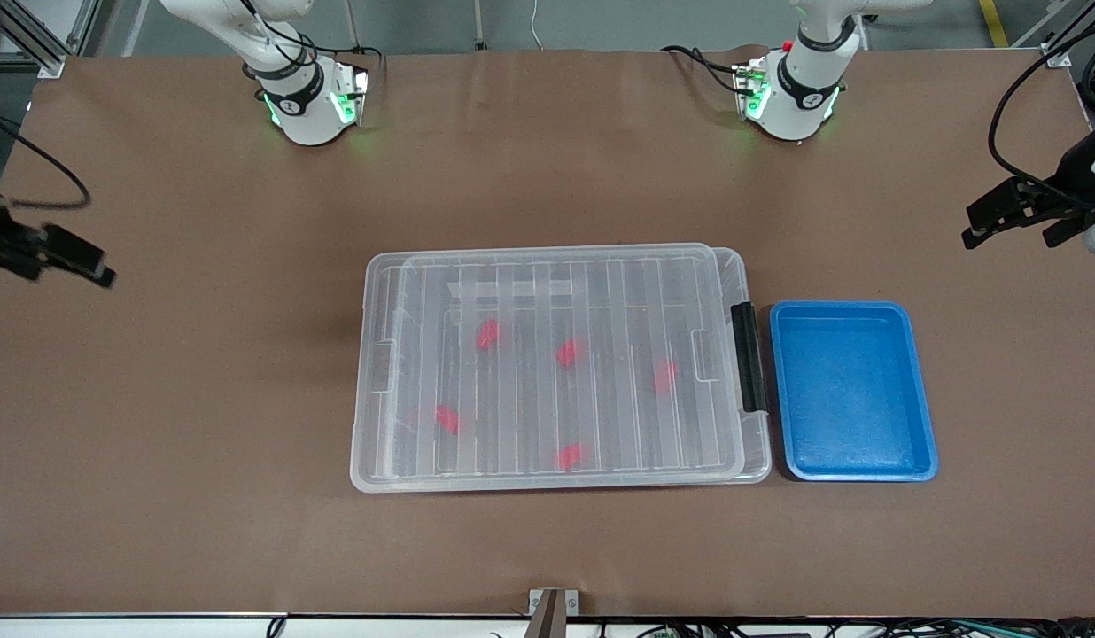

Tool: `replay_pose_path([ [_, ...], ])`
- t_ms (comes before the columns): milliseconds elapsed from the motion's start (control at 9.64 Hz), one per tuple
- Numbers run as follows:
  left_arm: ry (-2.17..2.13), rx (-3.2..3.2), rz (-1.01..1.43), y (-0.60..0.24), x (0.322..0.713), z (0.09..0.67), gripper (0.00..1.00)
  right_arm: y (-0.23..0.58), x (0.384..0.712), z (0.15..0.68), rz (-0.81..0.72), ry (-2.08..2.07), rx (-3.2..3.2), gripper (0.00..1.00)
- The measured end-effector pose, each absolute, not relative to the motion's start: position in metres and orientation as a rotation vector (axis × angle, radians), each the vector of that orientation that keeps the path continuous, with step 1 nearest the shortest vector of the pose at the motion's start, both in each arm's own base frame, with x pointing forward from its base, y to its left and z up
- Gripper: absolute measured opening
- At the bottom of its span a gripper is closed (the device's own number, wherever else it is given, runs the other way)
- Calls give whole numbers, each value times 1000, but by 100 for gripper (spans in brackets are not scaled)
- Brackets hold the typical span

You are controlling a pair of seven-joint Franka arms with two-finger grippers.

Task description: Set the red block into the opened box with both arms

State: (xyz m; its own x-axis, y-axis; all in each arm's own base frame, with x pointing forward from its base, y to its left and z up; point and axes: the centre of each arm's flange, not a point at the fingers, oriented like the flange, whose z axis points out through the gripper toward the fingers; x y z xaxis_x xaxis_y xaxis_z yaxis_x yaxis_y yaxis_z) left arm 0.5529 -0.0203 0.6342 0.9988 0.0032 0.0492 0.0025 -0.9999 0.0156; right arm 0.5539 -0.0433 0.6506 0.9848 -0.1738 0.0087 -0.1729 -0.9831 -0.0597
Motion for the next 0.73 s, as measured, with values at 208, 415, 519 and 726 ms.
replay_pose_path([
  [208, 9, 3125, 76, -20, 553, 634, 99, -49, 534, 664, 0, 256, -3070, 100],
  [415, 12, 3125, 75, -20, 553, 634, 99, -51, 536, 657, 19, 157, -3096, 100],
  [519, 12, 3125, 75, -20, 553, 634, 99, -51, 537, 655, 26, 141, -3108, 100],
  [726, 12, 3125, 75, -20, 553, 634, 99, -51, 537, 654, 28, 128, -3129, 100],
])
